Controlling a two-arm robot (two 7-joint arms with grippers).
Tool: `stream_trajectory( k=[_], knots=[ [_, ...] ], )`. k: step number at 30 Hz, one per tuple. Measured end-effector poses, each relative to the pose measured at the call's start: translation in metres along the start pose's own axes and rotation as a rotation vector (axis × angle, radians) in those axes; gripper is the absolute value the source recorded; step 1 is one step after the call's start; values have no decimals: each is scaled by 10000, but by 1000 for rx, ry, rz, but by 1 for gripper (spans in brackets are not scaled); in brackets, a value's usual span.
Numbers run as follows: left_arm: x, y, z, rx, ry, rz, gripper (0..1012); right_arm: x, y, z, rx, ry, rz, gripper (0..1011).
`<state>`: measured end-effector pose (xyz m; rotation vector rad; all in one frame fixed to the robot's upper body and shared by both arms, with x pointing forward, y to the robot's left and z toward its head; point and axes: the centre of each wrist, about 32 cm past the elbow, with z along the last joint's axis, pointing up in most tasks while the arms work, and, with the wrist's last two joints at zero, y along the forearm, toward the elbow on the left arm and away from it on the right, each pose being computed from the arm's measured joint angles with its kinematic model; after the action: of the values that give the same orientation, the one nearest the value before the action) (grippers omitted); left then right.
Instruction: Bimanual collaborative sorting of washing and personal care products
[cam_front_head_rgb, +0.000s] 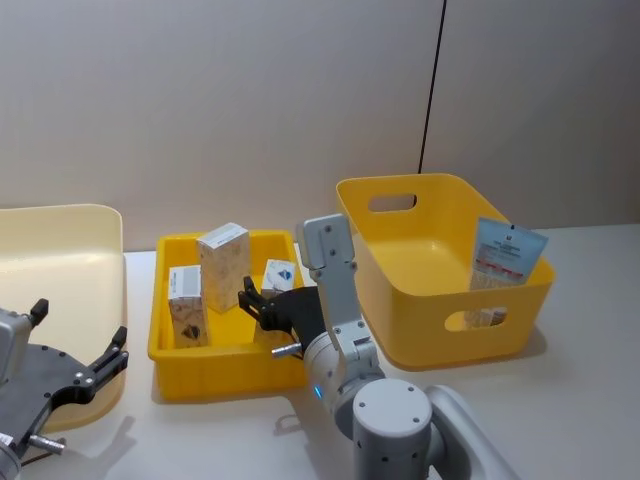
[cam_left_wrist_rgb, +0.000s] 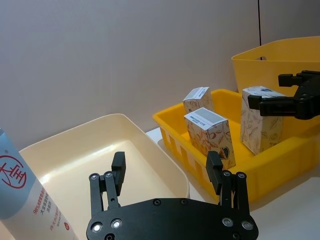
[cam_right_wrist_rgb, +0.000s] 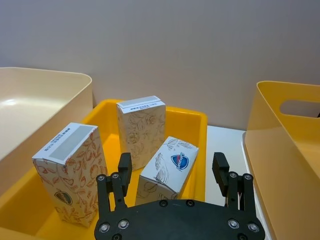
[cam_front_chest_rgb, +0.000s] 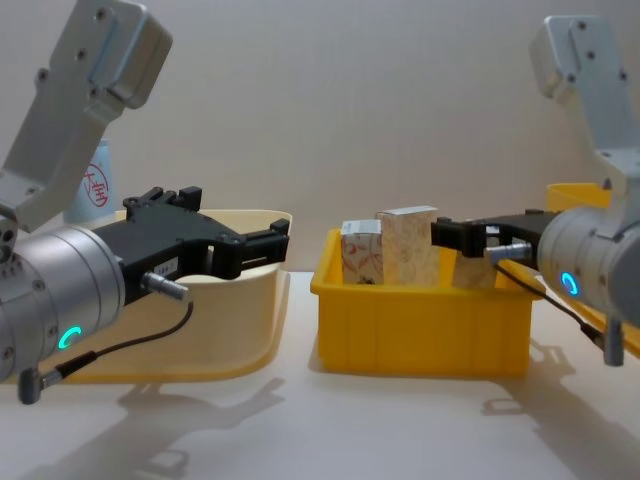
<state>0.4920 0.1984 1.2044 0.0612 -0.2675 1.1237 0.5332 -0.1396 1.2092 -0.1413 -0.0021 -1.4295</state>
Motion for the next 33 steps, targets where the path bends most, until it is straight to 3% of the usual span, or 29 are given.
stream_trajectory(
  k=[15, 18, 30, 33],
  knots=[
    [0, 0, 0, 0, 0, 0, 1003, 3, 50, -6, -29, 19, -9, 1001],
    [0, 0, 0, 0, 0, 0, 1003, 3, 57, -6, -33, 22, -9, 959],
    [0, 0, 0, 0, 0, 0, 1003, 3, 68, -6, -40, 27, -10, 627],
    [0, 0, 0, 0, 0, 0, 1004, 3, 69, -6, -41, 28, -10, 489]
  ],
)
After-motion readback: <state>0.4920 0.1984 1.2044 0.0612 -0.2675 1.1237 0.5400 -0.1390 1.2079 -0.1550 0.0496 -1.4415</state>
